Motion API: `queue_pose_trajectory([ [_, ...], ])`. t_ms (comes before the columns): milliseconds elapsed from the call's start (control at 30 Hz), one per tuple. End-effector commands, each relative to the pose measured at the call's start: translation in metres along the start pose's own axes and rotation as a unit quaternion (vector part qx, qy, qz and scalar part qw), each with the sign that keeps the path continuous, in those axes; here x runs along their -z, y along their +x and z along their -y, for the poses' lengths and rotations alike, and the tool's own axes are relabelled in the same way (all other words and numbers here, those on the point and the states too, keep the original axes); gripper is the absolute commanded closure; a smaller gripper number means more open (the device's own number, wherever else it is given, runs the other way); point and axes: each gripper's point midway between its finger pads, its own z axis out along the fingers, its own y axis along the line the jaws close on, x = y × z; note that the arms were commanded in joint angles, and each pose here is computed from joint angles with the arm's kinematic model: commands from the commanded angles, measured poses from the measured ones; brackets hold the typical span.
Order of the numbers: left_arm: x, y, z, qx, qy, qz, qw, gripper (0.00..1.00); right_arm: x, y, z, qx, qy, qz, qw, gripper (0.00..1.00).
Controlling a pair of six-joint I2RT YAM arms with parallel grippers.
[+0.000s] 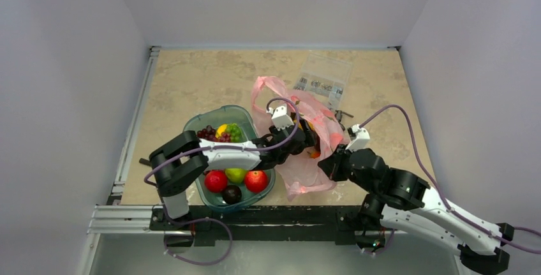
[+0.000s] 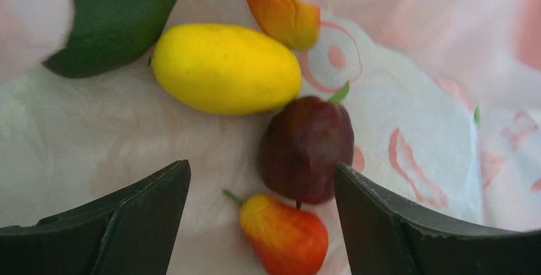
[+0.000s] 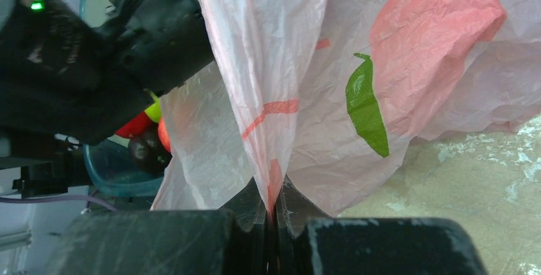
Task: Take the fake fruits out of the plastic bag
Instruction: Take out the fake fruit from the plastic bag.
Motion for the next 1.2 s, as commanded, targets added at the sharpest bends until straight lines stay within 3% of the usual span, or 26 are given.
queue_pose_trajectory([
  [0,-0.014,-0.048,0.042,0.097,0.028,0.106,0.989,0.15,0.010,-0.019,-0.011,-0.014,-0.022,0.031,0.999,1.00],
  [133,-0.031,-0.042,0.026,0.146,-0.001,0.115,0.983,0.09,0.012,-0.018,-0.011,-0.016,-0.027,0.032,0.999,1.00],
  [633,-0.077,-0.038,-0.037,0.297,-0.088,0.117,0.944,0.12,0.012,-0.013,-0.007,-0.018,-0.031,0.030,0.999,1.00],
  [800,-0.084,-0.031,-0.044,0.293,-0.099,0.108,0.945,0.25,0.013,-0.014,-0.008,-0.020,-0.034,0.033,0.999,1.00],
  [1167,-0.061,-0.048,-0.026,0.258,-0.028,0.109,0.960,0.72,0.010,-0.013,-0.006,-0.020,-0.029,0.032,0.999,1.00],
])
